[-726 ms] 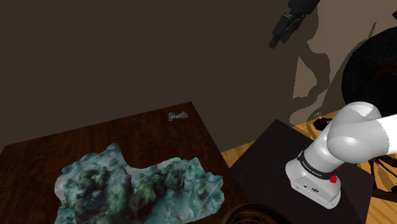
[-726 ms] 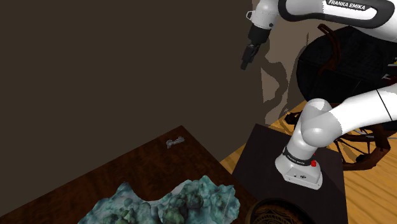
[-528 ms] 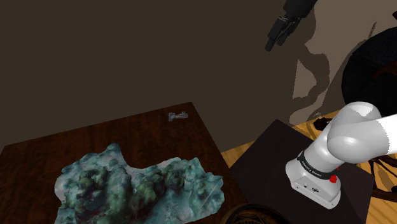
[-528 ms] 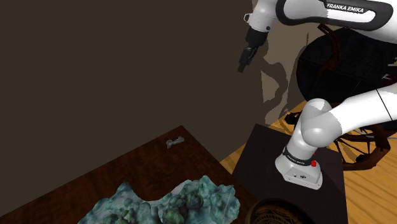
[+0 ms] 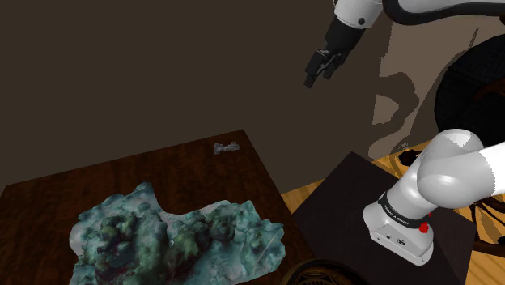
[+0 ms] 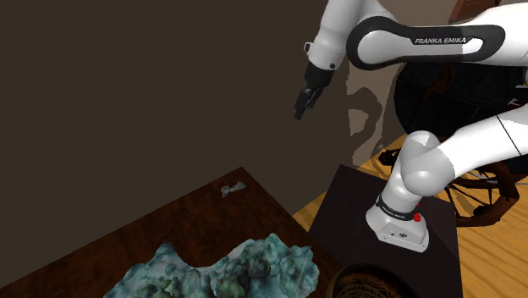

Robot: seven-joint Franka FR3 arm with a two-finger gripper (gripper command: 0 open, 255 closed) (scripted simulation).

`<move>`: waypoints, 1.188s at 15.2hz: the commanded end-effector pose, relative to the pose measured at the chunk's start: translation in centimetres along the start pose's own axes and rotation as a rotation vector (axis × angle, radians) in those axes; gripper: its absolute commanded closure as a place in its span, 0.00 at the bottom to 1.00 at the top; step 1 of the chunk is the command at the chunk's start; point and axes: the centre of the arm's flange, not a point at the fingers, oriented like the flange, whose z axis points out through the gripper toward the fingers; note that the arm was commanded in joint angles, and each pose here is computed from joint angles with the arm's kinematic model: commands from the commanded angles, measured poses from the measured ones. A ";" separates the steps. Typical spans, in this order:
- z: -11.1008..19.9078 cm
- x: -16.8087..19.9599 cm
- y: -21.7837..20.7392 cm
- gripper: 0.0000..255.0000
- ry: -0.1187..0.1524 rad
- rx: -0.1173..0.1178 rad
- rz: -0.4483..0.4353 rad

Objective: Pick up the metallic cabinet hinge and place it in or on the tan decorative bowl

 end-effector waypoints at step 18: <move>13.7 4.6 -20.4 0.00 0.074 -0.017 0.082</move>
